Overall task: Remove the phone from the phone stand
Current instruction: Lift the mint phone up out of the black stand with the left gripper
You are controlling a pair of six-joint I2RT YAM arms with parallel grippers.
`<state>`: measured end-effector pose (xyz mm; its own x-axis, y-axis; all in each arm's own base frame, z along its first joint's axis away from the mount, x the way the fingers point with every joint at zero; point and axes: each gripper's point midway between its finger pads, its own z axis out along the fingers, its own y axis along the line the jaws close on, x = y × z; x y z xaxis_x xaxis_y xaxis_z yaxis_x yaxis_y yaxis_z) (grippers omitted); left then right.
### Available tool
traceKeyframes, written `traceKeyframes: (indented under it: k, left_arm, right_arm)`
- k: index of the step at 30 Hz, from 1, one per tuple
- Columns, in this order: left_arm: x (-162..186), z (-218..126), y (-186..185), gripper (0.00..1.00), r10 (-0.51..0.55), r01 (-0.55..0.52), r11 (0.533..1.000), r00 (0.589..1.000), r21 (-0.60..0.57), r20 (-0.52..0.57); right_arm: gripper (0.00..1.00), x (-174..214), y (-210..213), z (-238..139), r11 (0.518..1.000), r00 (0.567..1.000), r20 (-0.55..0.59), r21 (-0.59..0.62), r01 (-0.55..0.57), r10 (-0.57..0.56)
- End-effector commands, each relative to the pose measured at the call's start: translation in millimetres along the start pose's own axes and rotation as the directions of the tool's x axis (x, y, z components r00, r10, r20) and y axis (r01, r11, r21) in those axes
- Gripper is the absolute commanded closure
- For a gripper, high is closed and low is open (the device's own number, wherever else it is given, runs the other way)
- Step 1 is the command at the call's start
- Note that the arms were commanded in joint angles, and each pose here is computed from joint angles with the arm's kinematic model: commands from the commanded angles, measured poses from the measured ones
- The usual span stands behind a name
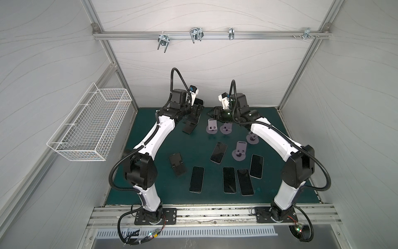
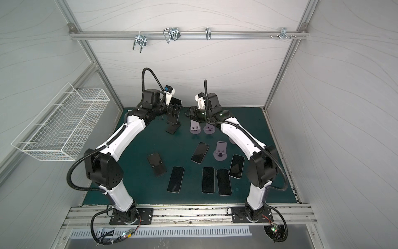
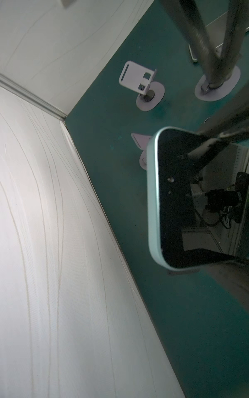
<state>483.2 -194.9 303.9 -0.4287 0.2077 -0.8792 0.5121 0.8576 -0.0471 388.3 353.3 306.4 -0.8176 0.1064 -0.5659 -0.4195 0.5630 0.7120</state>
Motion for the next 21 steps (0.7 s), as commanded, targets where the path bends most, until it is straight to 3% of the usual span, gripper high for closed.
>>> traceKeyframes:
  k: [1,13,21]
  left_arm:
    - [-19,-28,-9,0.47,0.038,-0.037,0.999,0.998,-0.031,0.050]
    - [8,-64,-59,0.48,-0.002,0.002,1.000,1.000,0.008,0.000]
    - [36,-73,-81,0.49,0.001,0.001,0.999,0.999,0.040,-0.052]
  right_arm:
    - [0.51,6,18,-22,0.999,0.999,0.004,-0.020,0.032,-0.032]
    - [0.51,52,23,-72,0.998,0.998,-0.014,0.014,0.068,-0.068]
    - [0.51,72,19,-77,0.997,0.997,-0.037,0.026,0.068,-0.067]
